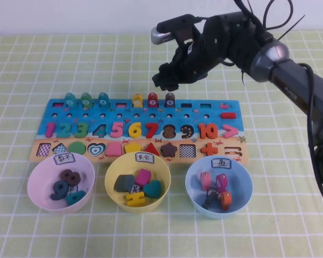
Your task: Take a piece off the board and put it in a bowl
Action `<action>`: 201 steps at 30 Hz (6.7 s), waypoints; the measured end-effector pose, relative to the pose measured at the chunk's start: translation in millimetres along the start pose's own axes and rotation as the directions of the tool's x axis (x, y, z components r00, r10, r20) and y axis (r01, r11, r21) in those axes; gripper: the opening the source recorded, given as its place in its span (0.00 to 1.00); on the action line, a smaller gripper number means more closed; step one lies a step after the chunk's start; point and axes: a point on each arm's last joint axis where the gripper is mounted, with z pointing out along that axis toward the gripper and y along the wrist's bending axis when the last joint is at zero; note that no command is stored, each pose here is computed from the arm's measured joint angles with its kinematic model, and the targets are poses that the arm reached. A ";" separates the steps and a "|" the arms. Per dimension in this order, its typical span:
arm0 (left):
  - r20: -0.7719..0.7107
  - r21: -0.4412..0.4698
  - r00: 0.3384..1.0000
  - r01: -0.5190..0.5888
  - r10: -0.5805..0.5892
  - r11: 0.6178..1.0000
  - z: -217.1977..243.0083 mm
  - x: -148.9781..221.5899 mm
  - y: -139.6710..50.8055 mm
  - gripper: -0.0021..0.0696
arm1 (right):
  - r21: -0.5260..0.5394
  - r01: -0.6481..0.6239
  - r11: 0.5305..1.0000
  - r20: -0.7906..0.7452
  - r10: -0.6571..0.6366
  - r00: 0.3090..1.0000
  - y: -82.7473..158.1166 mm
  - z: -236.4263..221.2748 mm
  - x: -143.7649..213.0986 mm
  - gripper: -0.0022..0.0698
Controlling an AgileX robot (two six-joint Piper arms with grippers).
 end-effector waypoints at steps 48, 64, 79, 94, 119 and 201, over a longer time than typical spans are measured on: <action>0.000 0.000 1.000 0.000 0.000 1.000 0.0 0.0 0.0 0.02 | 0.002 -0.008 1.000 -0.053 0.008 0.999 -4.2 34.3 17.8 0.04; 0.000 -0.001 1.000 -0.002 0.002 1.000 0.0 0.0 0.1 0.02 | 0.027 -0.004 1.000 0.001 0.004 1.000 -6.5 34.4 12.9 0.32; 0.000 -0.001 1.000 -0.002 0.002 1.000 0.0 0.0 0.1 0.02 | 0.041 -0.052 0.998 0.106 0.047 0.993 -9.1 33.7 3.6 0.50; 0.000 -0.001 1.000 -0.002 0.002 1.000 0.0 0.0 0.1 0.02 | 0.053 -0.043 0.998 0.093 0.038 0.995 -16.8 49.6 12.0 0.50; 0.000 -0.001 1.000 -0.002 0.002 1.000 0.0 0.0 0.1 0.02 | -0.020 0.016 1.000 0.032 -0.015 0.999 -17.4 64.0 24.6 0.50; 0.000 -0.001 1.000 -0.002 0.002 1.000 0.0 0.0 0.1 0.02 | -0.158 0.472 0.867 -0.145 -0.493 0.858 111.1 -126.8 9.3 0.29</action>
